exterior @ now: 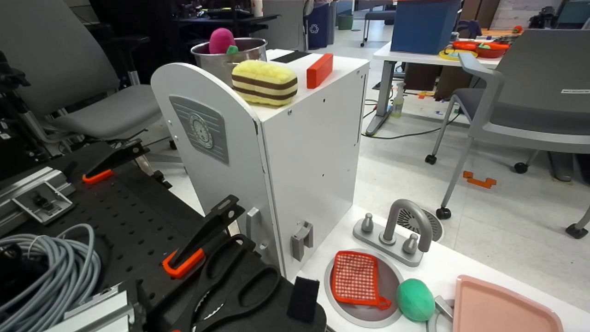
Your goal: Remove the green plush toy from the silver pot and put it on the sink
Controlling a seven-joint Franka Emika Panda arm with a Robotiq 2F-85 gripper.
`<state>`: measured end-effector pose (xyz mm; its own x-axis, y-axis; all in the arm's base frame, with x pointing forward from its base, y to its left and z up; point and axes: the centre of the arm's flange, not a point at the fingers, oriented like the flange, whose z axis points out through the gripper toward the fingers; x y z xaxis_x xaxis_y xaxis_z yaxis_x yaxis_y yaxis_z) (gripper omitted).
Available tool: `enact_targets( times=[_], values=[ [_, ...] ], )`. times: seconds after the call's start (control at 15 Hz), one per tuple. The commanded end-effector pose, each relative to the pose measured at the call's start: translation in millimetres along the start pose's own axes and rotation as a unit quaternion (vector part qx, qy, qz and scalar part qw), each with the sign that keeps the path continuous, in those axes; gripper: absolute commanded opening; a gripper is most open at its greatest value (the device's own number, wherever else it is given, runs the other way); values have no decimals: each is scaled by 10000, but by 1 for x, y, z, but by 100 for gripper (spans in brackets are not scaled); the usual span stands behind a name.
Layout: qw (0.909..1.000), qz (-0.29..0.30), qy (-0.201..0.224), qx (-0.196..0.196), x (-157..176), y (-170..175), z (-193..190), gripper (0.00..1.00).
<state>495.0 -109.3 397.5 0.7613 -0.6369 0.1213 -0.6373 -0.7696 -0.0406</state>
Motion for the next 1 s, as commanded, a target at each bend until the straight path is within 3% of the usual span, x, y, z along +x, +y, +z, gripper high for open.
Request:
enact_targets(
  times=[0.0,0.2,0.6,0.67,0.93],
  values=[
    [9975,-562,77,415,-25,-18,-32,100],
    [9941,-900,164,591,-43,-33,-58,100],
    [9786,-1814,217,944,-80,-47,-94,100],
    [9839,-1576,250,802,-64,-51,-82,100],
    [9804,-1761,271,839,-75,-51,-89,100]
  ],
)
